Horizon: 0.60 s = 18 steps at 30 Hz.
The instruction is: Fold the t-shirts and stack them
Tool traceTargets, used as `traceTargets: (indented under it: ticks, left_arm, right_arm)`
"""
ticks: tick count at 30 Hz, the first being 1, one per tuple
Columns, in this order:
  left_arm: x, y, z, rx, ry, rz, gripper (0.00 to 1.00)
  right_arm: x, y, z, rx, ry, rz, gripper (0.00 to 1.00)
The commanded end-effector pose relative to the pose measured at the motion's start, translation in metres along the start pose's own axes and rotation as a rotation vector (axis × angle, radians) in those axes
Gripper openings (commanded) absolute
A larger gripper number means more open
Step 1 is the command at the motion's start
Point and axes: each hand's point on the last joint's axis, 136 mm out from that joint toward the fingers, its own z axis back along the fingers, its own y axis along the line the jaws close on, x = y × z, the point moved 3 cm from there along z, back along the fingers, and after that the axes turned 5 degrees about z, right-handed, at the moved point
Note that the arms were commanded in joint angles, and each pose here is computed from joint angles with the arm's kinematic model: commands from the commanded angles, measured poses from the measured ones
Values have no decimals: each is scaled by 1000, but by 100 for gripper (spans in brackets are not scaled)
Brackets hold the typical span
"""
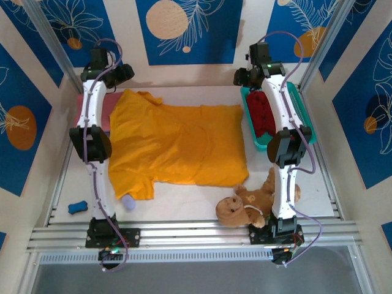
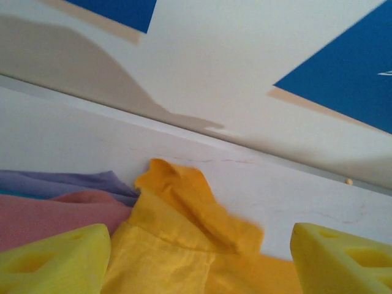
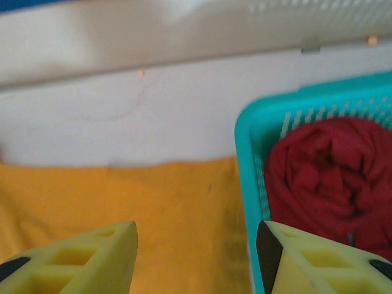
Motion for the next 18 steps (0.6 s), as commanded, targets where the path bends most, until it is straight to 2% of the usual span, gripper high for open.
traceTargets:
  ticks: [1,6,14,18]
  left_arm:
    - [31,-32,91,-44,-126,-55,78]
    - [-8,-28,144,-15,-47,-60,77]
    - [-128,-1,206,10,282,-10,77]
    - [-180,18,223,29,357,33,75]
  right_arm:
    - [-20,23,77,64,17,12,56]
    - [-79,33,114,105,93,-50,56]
    - [-197,40,142,104,352,-181,55]
    - [-242,40,142,87,461,-182,53]
